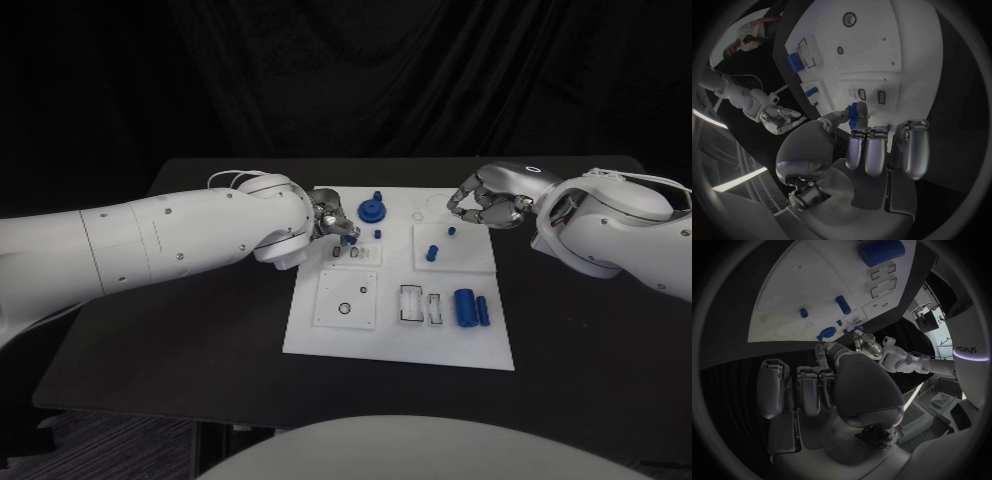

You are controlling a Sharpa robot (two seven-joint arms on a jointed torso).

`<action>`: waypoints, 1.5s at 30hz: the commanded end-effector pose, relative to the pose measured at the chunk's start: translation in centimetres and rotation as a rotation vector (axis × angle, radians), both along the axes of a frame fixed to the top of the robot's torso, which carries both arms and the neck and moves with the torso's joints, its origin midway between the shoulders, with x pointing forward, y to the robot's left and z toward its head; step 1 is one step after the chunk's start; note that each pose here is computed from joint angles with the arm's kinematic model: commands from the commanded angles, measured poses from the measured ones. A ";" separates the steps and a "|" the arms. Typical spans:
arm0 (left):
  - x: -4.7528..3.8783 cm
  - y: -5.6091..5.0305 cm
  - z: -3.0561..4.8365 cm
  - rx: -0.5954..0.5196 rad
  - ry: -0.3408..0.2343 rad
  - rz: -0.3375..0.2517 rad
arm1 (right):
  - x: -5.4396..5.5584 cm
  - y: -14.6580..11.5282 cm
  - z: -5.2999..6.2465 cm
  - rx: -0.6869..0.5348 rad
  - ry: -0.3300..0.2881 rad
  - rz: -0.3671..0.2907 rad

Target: Assemble the parts on the task board

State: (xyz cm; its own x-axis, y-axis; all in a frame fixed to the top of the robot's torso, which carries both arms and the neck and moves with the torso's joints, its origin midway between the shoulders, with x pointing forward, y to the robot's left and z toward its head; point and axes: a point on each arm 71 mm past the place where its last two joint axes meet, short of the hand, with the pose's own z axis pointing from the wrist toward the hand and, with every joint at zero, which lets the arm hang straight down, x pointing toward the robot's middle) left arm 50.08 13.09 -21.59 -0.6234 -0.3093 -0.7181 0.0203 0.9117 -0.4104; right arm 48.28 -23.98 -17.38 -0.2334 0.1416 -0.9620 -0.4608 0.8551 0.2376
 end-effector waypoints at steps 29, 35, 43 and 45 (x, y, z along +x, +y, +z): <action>-1.30 -0.5 -2.19 0.020 -0.112 -0.059 | -0.2 -0.2 0.1 0.012 -0.017 -0.017; -1.41 -0.6 -2.45 0.016 -0.109 -0.062 | -0.2 -0.1 0.1 0.010 -0.013 -0.016; -1.60 -0.3 -2.59 0.013 -0.105 -0.064 | -0.2 -0.2 0.1 0.008 -0.012 -0.019; -1.65 -0.3 -2.60 0.012 -0.105 -0.065 | -0.2 -0.2 0.0 0.008 -0.012 -0.019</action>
State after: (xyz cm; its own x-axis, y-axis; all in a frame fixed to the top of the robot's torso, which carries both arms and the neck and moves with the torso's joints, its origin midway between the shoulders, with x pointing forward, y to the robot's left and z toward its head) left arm 48.62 13.05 -24.09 -0.5542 -0.2719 -0.7867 0.0993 0.9168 -0.3867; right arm 48.08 -24.10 -17.26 -0.2233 0.1511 -0.9630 -0.4605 0.8544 0.2408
